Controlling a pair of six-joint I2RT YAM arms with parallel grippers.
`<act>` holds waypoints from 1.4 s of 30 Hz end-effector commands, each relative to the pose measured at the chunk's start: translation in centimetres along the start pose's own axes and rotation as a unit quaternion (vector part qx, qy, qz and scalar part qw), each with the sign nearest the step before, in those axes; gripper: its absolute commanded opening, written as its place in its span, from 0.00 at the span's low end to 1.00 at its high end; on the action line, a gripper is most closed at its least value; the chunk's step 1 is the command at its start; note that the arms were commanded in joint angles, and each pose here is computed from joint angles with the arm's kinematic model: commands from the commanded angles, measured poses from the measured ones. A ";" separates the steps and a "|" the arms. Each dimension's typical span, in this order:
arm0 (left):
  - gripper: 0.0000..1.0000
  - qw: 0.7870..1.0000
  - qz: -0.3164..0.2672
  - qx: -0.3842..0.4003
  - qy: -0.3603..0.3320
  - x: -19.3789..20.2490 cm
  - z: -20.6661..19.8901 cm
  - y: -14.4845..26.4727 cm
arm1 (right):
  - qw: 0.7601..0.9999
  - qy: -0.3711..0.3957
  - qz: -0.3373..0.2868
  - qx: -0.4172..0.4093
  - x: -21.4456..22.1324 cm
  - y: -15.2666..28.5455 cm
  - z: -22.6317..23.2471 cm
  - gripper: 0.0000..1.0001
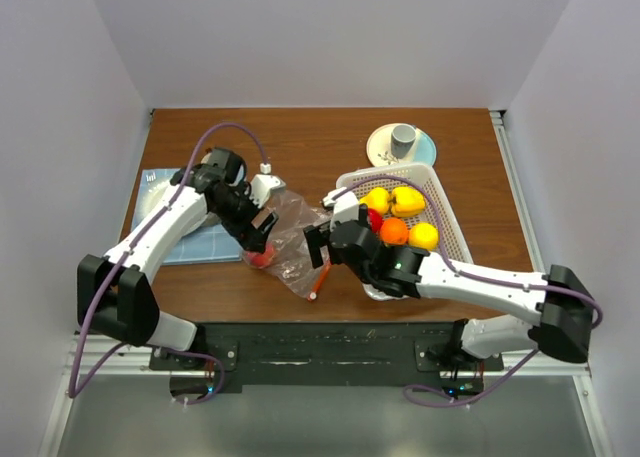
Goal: Open the zip-top bag and remove the fake food
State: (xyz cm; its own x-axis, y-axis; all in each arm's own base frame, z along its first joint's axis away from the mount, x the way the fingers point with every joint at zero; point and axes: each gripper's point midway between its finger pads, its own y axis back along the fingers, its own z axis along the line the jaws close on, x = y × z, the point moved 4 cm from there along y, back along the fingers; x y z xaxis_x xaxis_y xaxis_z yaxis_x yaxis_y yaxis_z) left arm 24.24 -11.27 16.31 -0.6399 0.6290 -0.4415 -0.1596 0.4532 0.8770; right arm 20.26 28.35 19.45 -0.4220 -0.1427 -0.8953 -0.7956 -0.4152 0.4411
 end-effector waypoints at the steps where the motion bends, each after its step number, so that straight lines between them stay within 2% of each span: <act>1: 0.99 0.999 0.023 0.006 -0.041 2.3 -0.2 -0.6 | 0.999 -0.022 -0.001 0.027 0.8 0.8 -1.3 0.99; 5: 0.97 0.998 0.039 -0.005 -0.055 4.0 -0.4 -0.4 | 0.999 -0.018 0.011 0.030 1.9 0.4 -1.2 0.99; 11: 0.94 0.998 0.046 -0.009 -0.047 5.1 0.4 -2.7 | 0.999 -0.015 0.017 0.028 2.2 0.0 -0.9 0.99; 16: 0.77 0.997 0.040 -0.022 -0.055 4.0 1.7 -3.7 | 0.999 -0.016 0.016 0.031 2.2 0.3 -1.1 0.99; 18: 0.75 0.997 0.047 -0.034 -0.060 4.1 2.4 -4.1 | 0.999 -0.018 0.014 0.030 2.1 0.4 -1.2 0.99; 21: 0.77 0.995 0.049 -0.056 -0.067 3.8 3.4 -4.4 | 0.999 -0.020 0.017 0.028 2.3 0.4 -1.2 0.99; 25: 0.83 0.994 0.049 -0.074 -0.066 3.7 4.5 -5.1 | 0.999 -0.022 0.020 0.026 2.6 0.3 -1.0 0.99; 29: 0.82 0.992 0.056 -0.083 -0.069 3.9 5.2 -5.3 | 0.999 -0.020 0.024 0.024 2.8 0.2 -1.0 0.99; 30: 0.78 0.992 0.058 -0.083 -0.070 4.0 5.3 -5.3 | 0.999 -0.021 0.023 0.024 2.8 0.2 -1.0 0.99; 33: 0.48 0.993 0.058 -0.071 -0.072 4.0 5.2 -5.2 | 0.999 -0.021 0.024 0.026 2.9 0.2 -1.0 0.99; 34: 0.31 0.994 0.061 -0.063 -0.071 4.1 5.0 -5.2 | 0.999 -0.021 0.024 0.024 2.9 0.2 -1.0 0.99; 36: 0.15 0.994 0.059 -0.059 -0.073 3.9 4.9 -5.1 | 0.999 -0.020 0.027 0.025 3.1 0.1 -0.9 0.98; 37: 0.00 0.994 0.063 -0.058 -0.071 4.0 4.9 -5.0 | 0.999 -0.020 0.027 0.024 3.1 0.0 -0.9 0.99; 42: 0.00 0.994 0.049 -0.064 -0.076 2.8 4.9 -3.8 | 0.999 -0.016 0.033 0.025 3.6 -0.2 -0.8 0.99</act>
State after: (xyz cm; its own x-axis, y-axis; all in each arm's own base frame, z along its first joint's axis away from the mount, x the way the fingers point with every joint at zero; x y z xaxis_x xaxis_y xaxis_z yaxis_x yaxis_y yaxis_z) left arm 25.39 -7.76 8.78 -0.5637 0.7636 -0.3149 -0.1578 0.2746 0.9485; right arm 19.39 26.98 16.28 -0.4833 -0.1593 -0.8609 -0.7826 -0.3622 0.5063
